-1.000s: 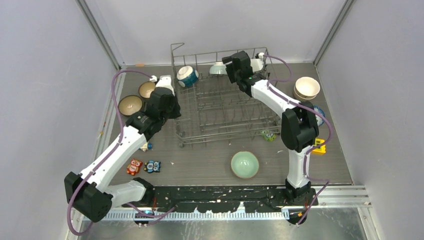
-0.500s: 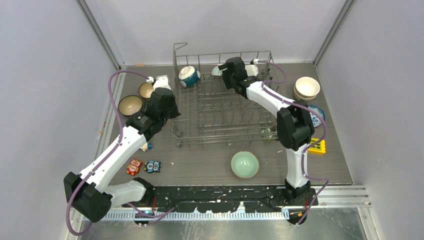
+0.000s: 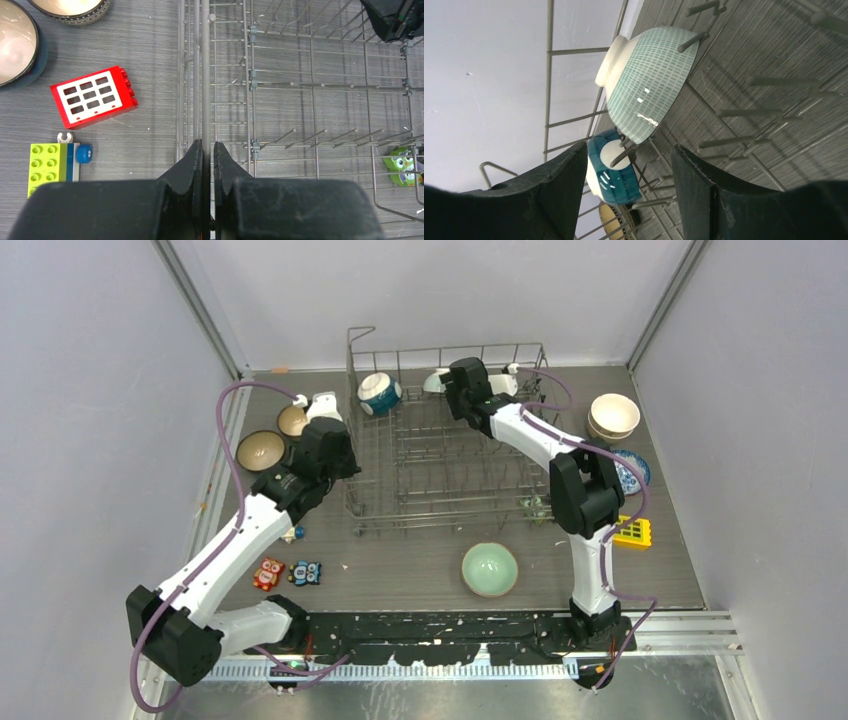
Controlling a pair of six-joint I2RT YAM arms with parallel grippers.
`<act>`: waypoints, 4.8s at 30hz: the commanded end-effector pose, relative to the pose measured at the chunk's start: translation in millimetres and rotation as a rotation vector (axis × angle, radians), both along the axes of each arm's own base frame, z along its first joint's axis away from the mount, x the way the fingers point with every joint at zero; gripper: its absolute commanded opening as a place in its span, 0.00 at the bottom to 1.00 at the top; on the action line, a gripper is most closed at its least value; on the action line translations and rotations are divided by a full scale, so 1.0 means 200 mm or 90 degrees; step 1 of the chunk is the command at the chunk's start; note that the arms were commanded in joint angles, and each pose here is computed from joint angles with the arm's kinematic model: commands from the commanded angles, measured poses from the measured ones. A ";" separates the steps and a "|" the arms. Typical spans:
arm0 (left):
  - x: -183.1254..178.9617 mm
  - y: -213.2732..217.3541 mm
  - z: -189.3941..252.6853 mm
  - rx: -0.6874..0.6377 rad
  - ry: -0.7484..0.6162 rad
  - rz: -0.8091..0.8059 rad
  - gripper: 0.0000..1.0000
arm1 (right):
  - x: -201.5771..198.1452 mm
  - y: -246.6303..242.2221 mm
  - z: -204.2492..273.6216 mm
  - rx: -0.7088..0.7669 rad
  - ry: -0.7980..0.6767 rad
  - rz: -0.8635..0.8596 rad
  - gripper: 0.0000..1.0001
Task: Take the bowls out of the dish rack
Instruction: Pick up the bowl from the dish rack, then place the bowl at the center of the board.
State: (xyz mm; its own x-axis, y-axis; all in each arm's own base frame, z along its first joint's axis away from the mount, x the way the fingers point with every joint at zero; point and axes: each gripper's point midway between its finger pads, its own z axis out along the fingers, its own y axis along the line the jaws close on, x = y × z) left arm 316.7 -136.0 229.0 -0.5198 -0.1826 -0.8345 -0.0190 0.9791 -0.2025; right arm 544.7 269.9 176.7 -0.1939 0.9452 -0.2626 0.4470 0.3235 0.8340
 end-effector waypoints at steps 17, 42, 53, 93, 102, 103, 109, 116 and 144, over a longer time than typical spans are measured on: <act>-0.10 -0.13 0.08 -0.040 -0.019 -0.098 0.00 | 0.18 -0.06 0.01 0.064 -0.093 -0.087 0.40; -0.10 -0.12 0.05 -0.044 -0.015 -0.086 0.00 | 0.27 -0.11 0.14 0.091 -0.246 -0.080 0.01; -0.08 -0.09 0.05 -0.048 -0.026 -0.046 0.00 | 0.27 -0.04 0.59 0.116 -0.426 0.053 0.01; -0.02 0.02 0.12 -0.028 -0.086 0.029 0.42 | -0.77 -0.01 1.71 -0.017 -0.721 0.464 0.01; -0.01 0.02 0.22 -0.021 -0.103 0.015 0.96 | -1.56 -0.08 1.60 -0.379 -0.612 0.612 0.01; -0.02 0.02 0.24 -0.018 -0.105 0.012 0.99 | -1.64 -0.11 1.60 -0.400 -0.605 0.620 0.01; -0.09 0.06 0.44 -0.022 -0.136 -0.005 1.00 | -1.93 -0.29 1.43 -0.476 -0.478 0.705 0.01; -0.27 0.24 0.53 0.001 -0.157 0.022 1.00 | -2.08 -0.21 1.12 -0.635 -0.371 0.819 0.01; -0.52 0.42 0.37 0.010 -0.134 0.041 1.00 | -2.71 0.45 -0.03 -0.952 -0.253 1.314 0.01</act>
